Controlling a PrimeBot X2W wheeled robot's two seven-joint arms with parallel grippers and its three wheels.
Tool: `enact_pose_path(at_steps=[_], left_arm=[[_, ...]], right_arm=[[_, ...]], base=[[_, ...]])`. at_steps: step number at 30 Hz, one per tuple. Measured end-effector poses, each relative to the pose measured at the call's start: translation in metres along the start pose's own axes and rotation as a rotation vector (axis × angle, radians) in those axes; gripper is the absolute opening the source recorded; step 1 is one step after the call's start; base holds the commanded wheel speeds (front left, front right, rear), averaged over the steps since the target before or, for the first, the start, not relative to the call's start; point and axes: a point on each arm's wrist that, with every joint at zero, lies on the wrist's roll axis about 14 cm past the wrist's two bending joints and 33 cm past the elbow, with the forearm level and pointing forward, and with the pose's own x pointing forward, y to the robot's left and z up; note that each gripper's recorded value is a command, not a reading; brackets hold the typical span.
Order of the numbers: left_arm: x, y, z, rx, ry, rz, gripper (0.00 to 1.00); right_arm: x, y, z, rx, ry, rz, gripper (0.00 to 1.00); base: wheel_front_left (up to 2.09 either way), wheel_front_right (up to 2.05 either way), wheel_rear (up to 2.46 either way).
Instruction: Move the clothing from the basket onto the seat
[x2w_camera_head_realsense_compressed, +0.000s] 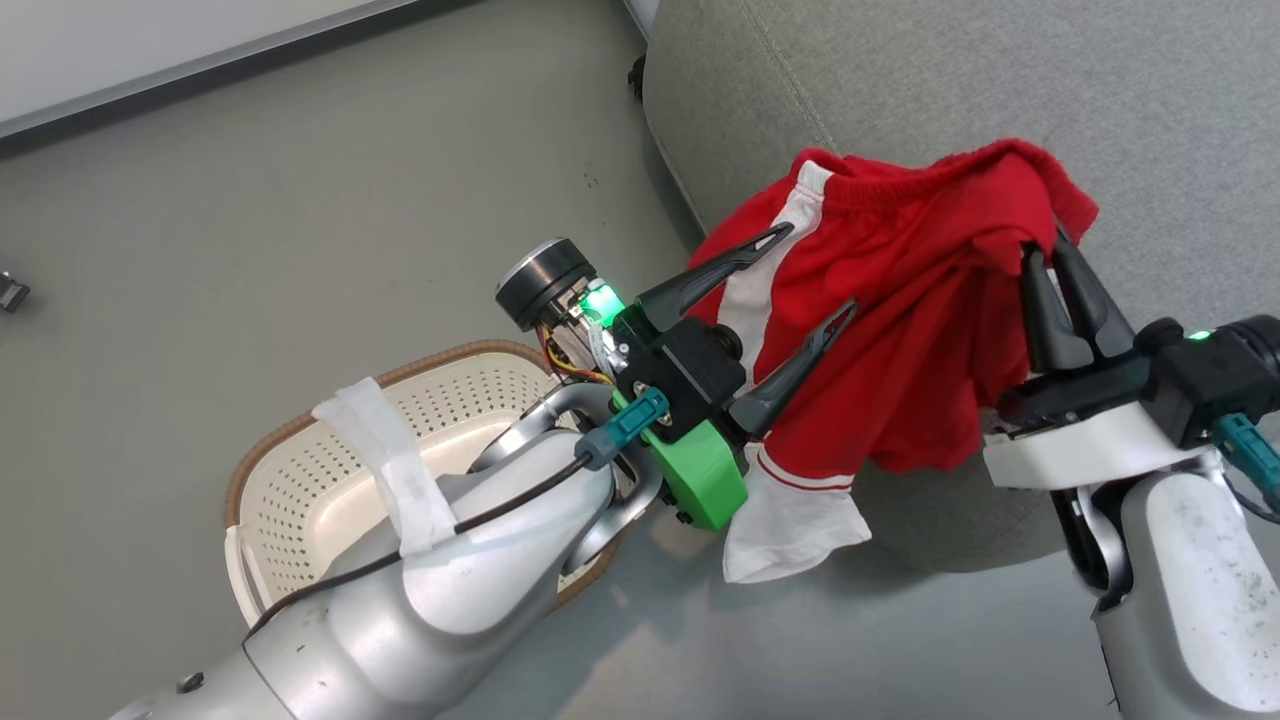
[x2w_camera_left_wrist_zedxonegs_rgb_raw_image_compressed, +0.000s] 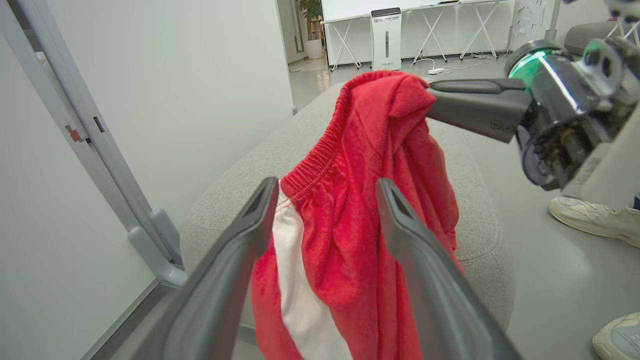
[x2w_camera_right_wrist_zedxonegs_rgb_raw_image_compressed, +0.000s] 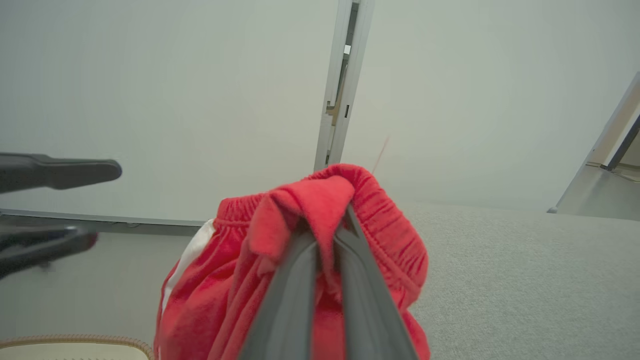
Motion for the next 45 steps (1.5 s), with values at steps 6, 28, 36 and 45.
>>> enact_pose_path(at_steps=[6,28,36,45], left_arm=[[-0.002,0.005,-0.006,-0.005,0.01,0.01,1.0],[-0.005,0.033,-0.057,-0.063,0.059,0.026,1.0],[-0.002,0.04,-0.077,-0.089,0.069,0.022,1.0],[-0.002,0.046,-0.097,-0.115,0.081,0.021,1.0]], right_arm=[[0.023,-0.013,0.024,-0.019,-0.089,-0.029,0.0],[0.12,-0.137,0.132,-0.287,-0.409,-0.233,0.0],[0.138,-0.162,0.114,-0.309,-0.357,-0.281,0.0],[0.146,-0.163,0.012,-0.246,-0.111,-0.291,0.0]], base=[[0.0,0.0,0.0],[0.0,0.0,0.0],[0.0,0.0,0.0],[0.0,0.0,0.0]])
